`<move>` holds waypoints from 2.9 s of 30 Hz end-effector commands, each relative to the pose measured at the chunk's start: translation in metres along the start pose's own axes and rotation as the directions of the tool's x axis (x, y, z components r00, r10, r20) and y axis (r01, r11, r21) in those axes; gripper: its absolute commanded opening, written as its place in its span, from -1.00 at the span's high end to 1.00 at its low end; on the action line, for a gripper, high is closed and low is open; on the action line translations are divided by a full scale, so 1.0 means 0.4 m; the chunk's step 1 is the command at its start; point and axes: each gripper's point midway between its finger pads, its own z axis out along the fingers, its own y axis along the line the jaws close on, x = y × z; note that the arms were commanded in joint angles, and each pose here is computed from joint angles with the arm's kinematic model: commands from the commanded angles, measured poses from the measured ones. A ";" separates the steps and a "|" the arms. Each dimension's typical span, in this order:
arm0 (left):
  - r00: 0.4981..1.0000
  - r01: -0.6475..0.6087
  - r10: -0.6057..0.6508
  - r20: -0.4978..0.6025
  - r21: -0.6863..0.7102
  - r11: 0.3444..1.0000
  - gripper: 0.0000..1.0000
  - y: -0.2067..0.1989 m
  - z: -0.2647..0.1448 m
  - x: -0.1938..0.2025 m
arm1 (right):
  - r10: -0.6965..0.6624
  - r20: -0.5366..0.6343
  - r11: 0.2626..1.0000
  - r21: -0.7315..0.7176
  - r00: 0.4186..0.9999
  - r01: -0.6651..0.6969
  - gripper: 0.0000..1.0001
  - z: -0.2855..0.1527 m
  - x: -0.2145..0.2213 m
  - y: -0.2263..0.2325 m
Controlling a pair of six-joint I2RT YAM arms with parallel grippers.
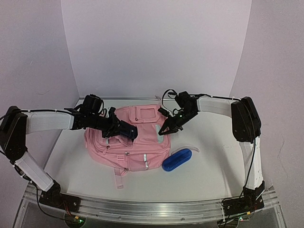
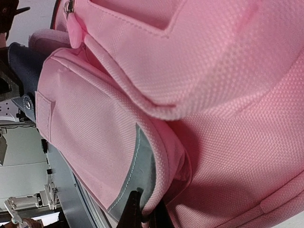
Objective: Pack the student bag
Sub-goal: Place the personal item in the student bag.
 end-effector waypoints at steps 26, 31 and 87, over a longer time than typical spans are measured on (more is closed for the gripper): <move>0.999 0.009 -0.024 -0.045 -0.314 0.949 0.95 0.196 0.065 0.042 | -0.090 -0.065 0.995 -0.041 0.994 0.088 1.00 0.046 0.039 0.050; 0.996 -0.062 0.060 -0.073 -0.020 0.998 1.00 0.053 0.116 0.030 | -0.113 -0.071 0.992 -0.055 0.991 0.109 1.00 0.058 0.040 0.070; 0.943 -0.282 0.282 -0.176 0.026 0.959 0.78 -0.047 0.206 0.111 | -0.079 -0.073 0.990 -0.125 0.994 0.070 0.81 0.063 0.032 0.103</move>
